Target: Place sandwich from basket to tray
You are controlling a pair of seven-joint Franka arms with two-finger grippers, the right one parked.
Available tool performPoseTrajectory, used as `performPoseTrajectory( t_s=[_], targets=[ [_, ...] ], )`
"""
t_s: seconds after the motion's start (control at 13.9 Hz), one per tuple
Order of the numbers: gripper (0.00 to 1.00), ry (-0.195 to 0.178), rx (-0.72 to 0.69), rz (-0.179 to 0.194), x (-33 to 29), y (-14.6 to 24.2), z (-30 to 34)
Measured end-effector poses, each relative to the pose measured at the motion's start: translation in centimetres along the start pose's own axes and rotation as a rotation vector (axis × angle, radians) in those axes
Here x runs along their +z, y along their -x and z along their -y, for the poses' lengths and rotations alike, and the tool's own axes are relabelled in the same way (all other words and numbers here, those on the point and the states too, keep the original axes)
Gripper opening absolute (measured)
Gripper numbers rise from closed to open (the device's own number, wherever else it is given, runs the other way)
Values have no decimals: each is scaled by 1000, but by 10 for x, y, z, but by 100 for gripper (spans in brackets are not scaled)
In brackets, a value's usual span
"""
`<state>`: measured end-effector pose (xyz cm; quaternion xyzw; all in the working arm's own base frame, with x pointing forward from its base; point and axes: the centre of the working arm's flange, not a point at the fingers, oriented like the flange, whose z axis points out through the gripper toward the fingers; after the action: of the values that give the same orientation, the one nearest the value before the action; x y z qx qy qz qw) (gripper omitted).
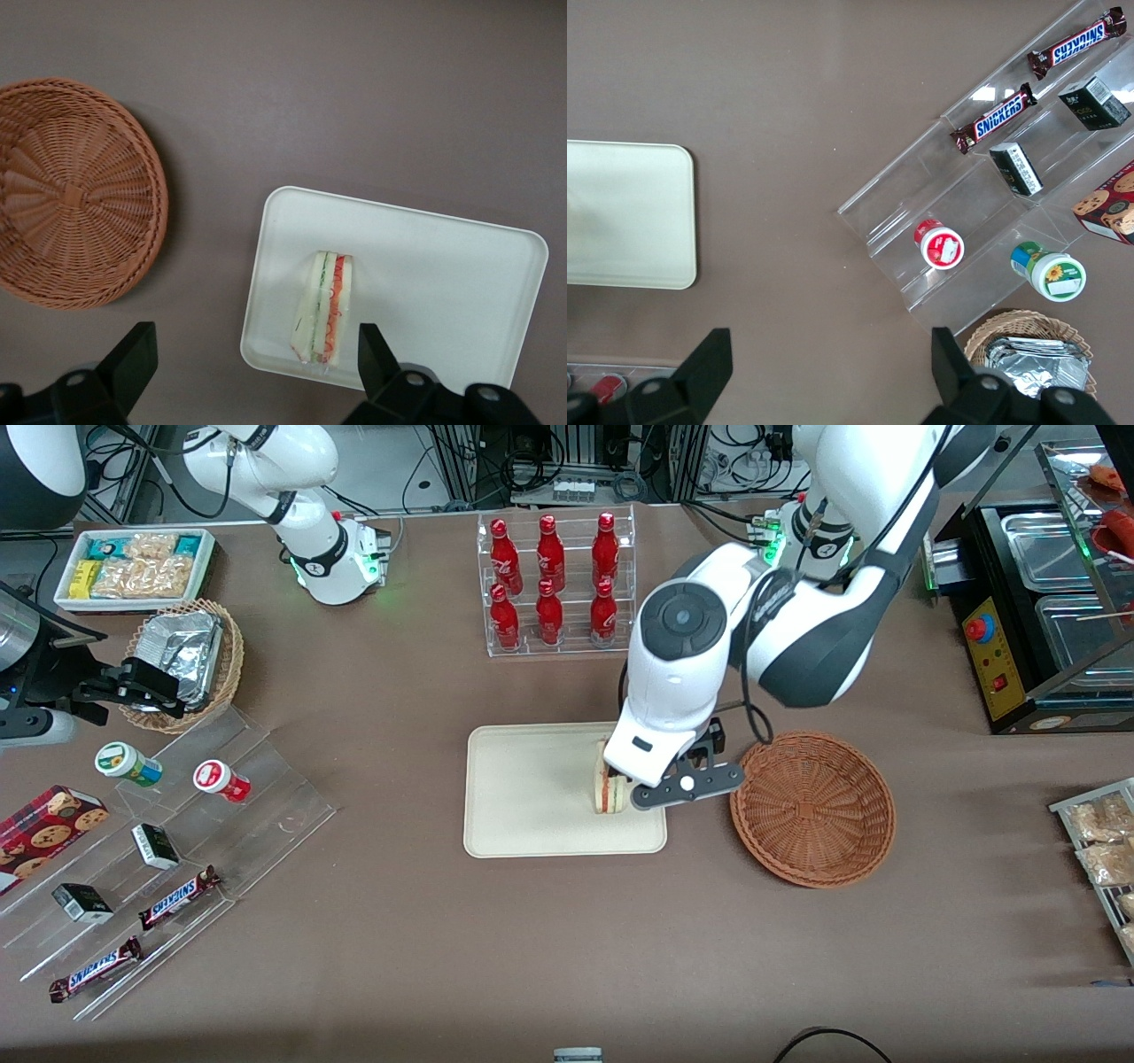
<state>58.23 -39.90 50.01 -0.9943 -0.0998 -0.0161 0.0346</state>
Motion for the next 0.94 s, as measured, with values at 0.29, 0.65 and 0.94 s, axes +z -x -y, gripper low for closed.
performPoseTrajectory(
  t_s=[0.29, 0.65, 0.94],
  targets=[
    [100, 8, 71, 74, -37, -25, 67],
    [100, 39, 246, 89, -98, -50, 205],
    [100, 26, 238, 121, -114, -47, 262]
  ],
)
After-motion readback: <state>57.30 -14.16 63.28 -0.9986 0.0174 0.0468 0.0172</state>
